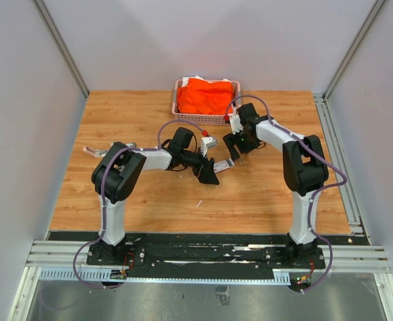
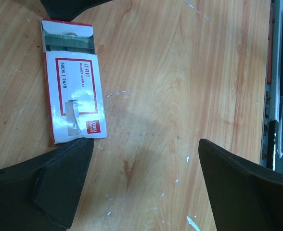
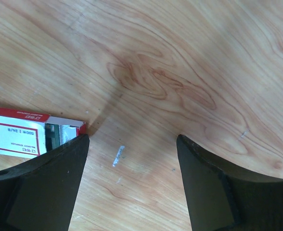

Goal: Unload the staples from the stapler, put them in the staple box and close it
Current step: Close the staple box at the center of the board.

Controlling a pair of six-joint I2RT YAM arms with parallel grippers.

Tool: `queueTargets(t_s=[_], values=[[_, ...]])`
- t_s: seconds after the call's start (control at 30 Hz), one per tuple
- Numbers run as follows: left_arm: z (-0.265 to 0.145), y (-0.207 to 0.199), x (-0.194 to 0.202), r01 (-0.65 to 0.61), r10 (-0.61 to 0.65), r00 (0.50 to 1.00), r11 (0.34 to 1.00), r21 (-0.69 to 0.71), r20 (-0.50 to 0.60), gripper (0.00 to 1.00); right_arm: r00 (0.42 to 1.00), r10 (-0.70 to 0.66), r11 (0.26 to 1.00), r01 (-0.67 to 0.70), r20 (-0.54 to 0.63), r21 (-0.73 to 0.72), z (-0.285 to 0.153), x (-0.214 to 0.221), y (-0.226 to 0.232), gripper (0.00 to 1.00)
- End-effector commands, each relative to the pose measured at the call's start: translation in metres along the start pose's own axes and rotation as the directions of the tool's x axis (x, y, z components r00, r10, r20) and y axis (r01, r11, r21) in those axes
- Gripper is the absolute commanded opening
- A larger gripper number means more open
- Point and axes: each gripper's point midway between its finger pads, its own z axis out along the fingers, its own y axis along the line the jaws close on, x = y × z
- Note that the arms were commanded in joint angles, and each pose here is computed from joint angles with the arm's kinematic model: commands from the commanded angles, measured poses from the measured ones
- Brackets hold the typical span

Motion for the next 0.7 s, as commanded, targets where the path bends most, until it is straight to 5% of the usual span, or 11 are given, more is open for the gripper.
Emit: queueTargets(t_s=[0.0, 0.67], values=[[0.003, 0.008, 0.061, 0.148, -0.156, 0.978, 0.987, -0.068, -0.138, 0.98, 0.997, -0.002, 0.994, -0.007, -0.083, -0.112, 0.026, 0.025, 0.036, 0.75], [0.003, 0.014, 0.067, 0.153, -0.166, 0.975, 0.983, -0.1, -0.145, 0.98, 0.995, -0.003, 0.976, -0.02, -0.103, -0.217, 0.02, 0.031, 0.068, 0.75]])
